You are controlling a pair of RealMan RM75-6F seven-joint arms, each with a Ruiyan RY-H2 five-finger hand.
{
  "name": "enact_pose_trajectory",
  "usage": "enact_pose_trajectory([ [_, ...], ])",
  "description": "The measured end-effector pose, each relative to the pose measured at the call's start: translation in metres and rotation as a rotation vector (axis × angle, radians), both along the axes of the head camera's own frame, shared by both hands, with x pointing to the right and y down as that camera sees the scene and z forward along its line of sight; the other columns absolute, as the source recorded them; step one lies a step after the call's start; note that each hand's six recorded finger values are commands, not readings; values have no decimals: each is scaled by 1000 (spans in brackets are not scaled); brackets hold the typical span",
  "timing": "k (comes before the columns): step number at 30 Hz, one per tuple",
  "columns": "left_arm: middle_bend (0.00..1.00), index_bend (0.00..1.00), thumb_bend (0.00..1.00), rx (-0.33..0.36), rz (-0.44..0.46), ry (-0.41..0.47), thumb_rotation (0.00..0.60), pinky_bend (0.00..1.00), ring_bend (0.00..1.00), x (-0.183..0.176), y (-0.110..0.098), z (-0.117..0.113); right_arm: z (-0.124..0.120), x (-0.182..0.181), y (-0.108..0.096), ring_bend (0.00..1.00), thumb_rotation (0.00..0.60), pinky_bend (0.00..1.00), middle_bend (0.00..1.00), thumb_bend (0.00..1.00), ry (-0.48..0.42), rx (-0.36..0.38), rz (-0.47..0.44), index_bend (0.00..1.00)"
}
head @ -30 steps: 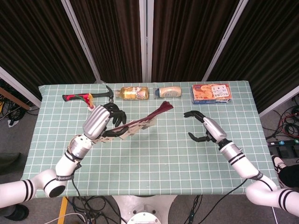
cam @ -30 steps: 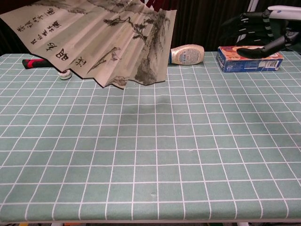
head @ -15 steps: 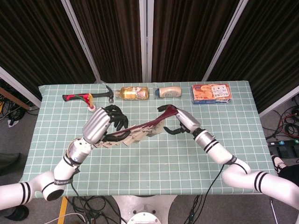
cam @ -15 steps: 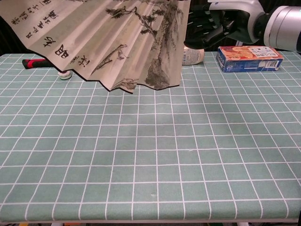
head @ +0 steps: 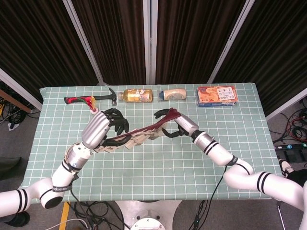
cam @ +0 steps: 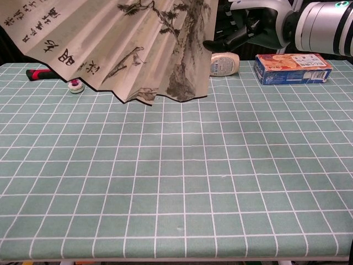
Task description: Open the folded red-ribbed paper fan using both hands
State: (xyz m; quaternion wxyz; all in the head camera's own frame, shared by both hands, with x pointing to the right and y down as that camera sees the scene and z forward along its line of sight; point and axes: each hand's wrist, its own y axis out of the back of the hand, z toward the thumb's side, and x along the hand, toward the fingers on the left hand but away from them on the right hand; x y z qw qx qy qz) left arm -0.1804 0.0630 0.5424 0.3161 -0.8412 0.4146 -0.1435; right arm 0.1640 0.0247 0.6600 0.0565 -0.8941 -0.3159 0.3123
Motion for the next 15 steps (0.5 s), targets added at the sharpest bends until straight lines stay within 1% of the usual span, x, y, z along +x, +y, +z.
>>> enact_pose_trajectory([
  [5,759,723,368,-24,9,51,600,461,716,1,2,-5,-3,-2,-3,95,600,114,278,430,-18,-28,-16,303],
  [9,760,723,375,-35,19,93,600,469,716,3,3,-9,-4,-2,-7,131,600,113,323,453,-24,-32,-36,386],
  [12,760,723,375,-39,36,112,600,470,716,5,5,-12,-3,-2,-10,177,600,123,395,489,-32,-34,-41,484],
  [14,759,723,374,-42,43,116,600,469,716,7,6,-13,-3,-2,-12,221,600,144,459,539,-38,-26,-41,565],
  [15,758,723,375,-44,44,118,600,470,716,7,6,-13,-2,-2,-13,233,600,150,477,553,-40,-21,-42,588],
])
